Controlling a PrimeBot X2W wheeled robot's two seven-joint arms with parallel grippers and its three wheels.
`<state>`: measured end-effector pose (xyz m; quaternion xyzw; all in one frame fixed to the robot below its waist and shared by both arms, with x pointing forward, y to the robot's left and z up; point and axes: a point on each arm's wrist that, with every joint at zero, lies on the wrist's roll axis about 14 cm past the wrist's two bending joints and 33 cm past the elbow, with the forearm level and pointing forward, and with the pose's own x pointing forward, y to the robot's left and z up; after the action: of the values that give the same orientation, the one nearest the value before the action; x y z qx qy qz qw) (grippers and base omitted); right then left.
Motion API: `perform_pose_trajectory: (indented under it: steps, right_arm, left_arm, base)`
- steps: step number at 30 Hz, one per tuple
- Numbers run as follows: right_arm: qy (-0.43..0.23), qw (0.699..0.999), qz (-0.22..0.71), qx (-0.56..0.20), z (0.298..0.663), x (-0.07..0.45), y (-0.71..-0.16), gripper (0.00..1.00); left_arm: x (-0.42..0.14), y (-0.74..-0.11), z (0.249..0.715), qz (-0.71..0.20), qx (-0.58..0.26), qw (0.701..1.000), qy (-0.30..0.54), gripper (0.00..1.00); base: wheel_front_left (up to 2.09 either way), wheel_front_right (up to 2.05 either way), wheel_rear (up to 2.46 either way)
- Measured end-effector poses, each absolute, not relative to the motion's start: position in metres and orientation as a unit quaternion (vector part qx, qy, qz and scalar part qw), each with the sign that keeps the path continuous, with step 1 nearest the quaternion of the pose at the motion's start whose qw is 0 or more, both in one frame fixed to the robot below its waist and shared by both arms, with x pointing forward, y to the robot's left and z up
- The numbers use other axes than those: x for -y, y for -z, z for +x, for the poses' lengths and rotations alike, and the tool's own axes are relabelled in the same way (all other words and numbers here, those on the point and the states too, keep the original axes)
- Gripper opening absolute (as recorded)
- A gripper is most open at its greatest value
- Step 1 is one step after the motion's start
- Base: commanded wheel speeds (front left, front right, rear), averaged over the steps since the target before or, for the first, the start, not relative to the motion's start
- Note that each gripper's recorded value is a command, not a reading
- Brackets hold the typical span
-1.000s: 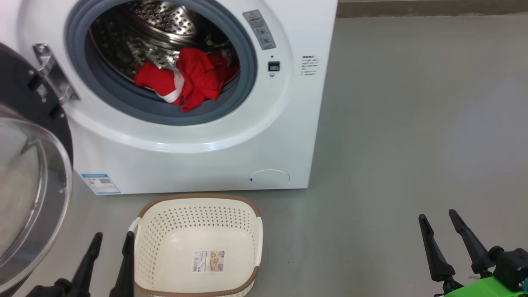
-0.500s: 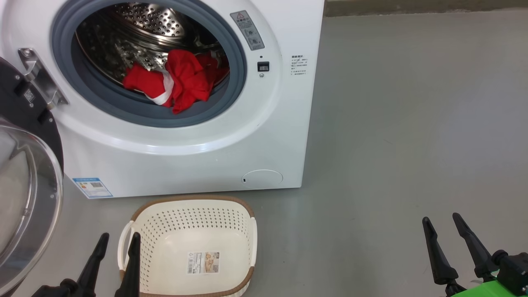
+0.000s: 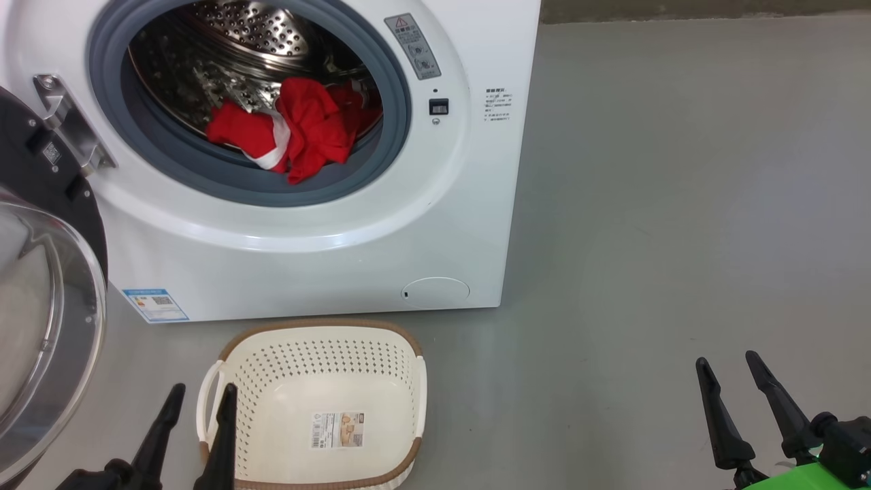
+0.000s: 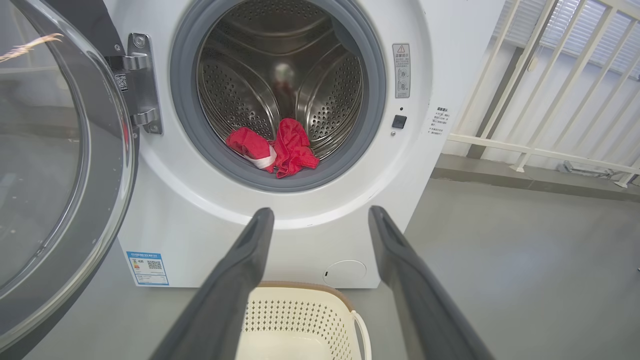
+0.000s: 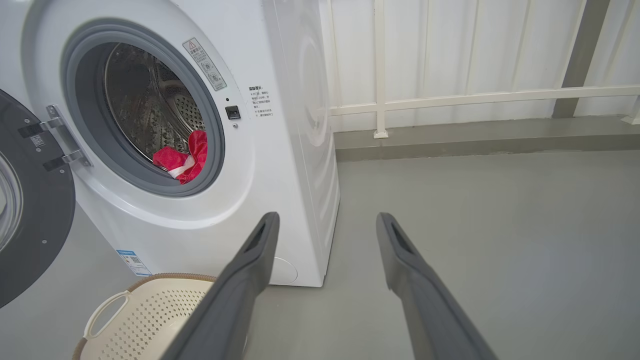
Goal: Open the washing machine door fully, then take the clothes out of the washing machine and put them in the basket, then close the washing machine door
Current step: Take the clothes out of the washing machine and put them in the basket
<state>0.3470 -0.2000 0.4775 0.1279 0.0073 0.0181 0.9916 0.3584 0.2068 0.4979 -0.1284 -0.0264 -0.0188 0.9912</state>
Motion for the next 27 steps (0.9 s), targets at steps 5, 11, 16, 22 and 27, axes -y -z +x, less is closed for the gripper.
perform_pose_trajectory:
  steps: [5,11,16,22,27]
  right_arm:
    - [-0.019,0.992,0.128,-0.007,0.3472,0.1996,-0.4775,1.00]
    - [-0.019,0.991,0.128,-0.010,0.3479,0.1991,-0.4756,1.00]
    - [-0.019,0.991,0.130,-0.012,0.3486,0.1979,-0.4744,1.00]
    - [-0.020,0.991,0.130,-0.013,0.3492,0.1972,-0.4739,1.00]
    - [-0.022,0.991,0.130,-0.013,0.3501,0.1961,-0.4739,1.00]
  left_arm:
    - [-0.2034,-0.4977,0.3583,-0.140,0.025,0.990,0.024,1.00]
    - [-0.2042,-0.4975,0.3590,-0.140,0.024,0.990,0.026,1.00]
    - [-0.2038,-0.4976,0.3602,-0.139,0.024,0.990,0.027,1.00]
    - [-0.2047,-0.4979,0.3616,-0.138,0.024,0.990,0.026,1.00]
    - [-0.2049,-0.4958,0.3617,-0.138,0.021,0.990,0.026,1.00]
  base:
    - [0.15,-0.15,0.00]
    - [0.87,-0.87,0.00]
    - [1.45,-1.45,0.00]
    - [1.43,-1.43,0.00]
    - [0.91,-0.91,0.00]
